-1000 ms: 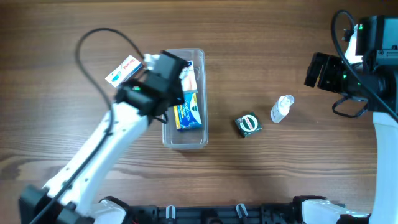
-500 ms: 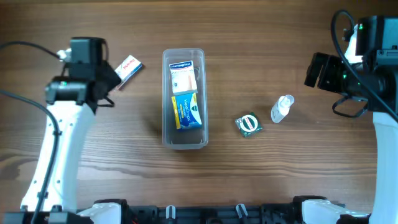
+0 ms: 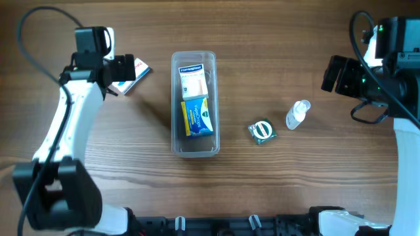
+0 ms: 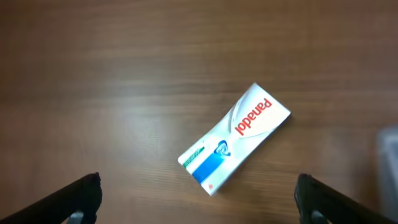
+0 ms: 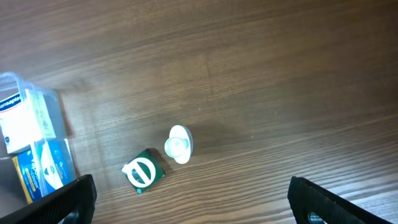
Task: Pack container
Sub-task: 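Withdraw left gripper and move it over the white Panadol box, then lower left gripper and grasp the Panadol box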
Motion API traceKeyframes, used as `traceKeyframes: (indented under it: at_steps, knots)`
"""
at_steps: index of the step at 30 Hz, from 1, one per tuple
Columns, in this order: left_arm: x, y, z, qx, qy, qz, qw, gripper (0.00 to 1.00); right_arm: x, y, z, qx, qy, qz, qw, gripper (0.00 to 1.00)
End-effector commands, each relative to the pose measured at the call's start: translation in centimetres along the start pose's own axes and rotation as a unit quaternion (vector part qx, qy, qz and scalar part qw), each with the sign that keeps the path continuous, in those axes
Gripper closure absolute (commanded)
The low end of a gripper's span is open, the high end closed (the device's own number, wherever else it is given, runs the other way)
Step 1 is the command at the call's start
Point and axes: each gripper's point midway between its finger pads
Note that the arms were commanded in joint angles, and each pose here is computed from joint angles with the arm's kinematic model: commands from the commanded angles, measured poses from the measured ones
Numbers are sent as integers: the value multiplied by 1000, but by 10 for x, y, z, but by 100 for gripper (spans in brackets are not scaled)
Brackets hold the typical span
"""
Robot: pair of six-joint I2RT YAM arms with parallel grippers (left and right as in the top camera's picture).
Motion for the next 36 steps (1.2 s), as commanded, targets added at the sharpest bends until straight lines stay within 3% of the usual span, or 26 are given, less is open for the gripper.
traceKeyframes:
  at_steps: [1, 9, 22, 36]
  knots:
    - [-8, 0, 24, 3, -18, 137, 990, 0, -3, 3, 0, -3, -9, -1, 1000, 0]
    - [-32, -27, 67, 32, -79, 254, 963, 0, -3, 3, 0, -3, -9, -1, 1000, 0]
    - [-38, -43, 107, 37, -102, 264, 958, 0, -3, 3, 1, -3, -9, 0, 1000, 0]
    - [-39, -52, 121, 41, -112, 293, 949, 0, -3, 3, 0, -3, -9, -1, 1000, 0]
Point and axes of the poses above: each gripper's point midway between its finger pads, its own z axis out along the fingers, its own x axis along the line the jaws close on, y = z × x, and after that the axes turned 2 degrees about -z, right-handed
